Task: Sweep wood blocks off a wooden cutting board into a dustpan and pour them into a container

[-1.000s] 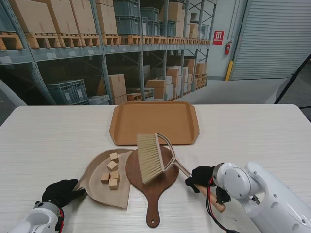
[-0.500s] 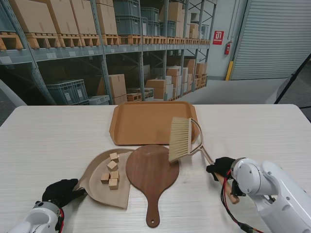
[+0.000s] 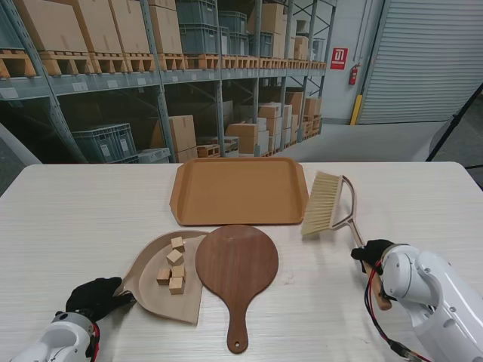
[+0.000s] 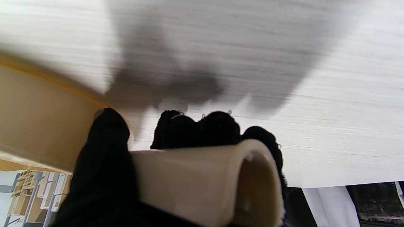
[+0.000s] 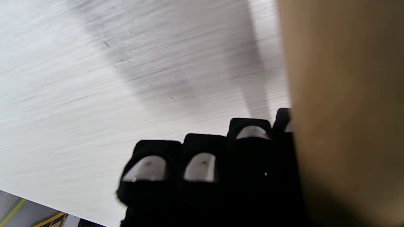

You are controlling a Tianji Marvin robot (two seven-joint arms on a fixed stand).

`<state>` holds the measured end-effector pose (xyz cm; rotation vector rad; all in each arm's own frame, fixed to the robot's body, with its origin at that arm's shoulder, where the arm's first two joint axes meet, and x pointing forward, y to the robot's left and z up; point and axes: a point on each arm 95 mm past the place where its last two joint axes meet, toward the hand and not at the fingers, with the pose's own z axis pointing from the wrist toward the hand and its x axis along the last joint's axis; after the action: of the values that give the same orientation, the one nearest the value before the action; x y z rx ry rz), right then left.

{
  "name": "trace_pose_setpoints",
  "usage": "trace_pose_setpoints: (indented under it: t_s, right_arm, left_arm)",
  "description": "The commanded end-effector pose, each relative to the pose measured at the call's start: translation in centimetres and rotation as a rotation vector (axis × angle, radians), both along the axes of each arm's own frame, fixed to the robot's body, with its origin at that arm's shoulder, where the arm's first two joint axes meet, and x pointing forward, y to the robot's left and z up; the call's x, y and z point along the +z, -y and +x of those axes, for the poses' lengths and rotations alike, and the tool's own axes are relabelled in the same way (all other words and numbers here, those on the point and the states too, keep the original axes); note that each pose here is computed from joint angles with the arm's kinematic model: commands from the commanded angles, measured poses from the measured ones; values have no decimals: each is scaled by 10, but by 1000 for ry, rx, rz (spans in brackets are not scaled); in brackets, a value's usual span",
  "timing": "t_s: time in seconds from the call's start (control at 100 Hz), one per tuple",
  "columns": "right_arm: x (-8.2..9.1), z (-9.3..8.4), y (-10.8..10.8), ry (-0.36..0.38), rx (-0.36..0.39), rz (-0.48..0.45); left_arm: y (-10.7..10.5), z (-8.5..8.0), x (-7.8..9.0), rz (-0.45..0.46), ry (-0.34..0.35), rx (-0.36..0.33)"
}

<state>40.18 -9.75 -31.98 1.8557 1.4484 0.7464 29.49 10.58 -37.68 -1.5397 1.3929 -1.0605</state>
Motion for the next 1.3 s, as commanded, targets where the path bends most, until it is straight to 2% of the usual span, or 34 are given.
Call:
trace_pose_setpoints:
  t_s: [0.0,0.33,0.59,0.7,0.94,1.29]
  right_arm:
    - [-8,-4,9,-27,-30,-17]
    - [-31,-8,28,-116,-98,-67]
    - [-46,-8,34,-164,-109,-116]
    - [-49,-9,36,-157,-107,-146]
    - [-47,-9,38,-91,-95,-215]
    - [-42,-9,39,-47,-6,-276]
  left_arm:
    - [3,-6,-10,-4,-50,-8]
    - [3,-5,-9,-4,-50,-15]
    - [4,-4,-9,-5,-52,-18]
    - [4,-4,-9,-6,-53,-19]
    - [5,-3,-9,-7,-55,-22]
    - [5,-3,-9,-9,-56,-18]
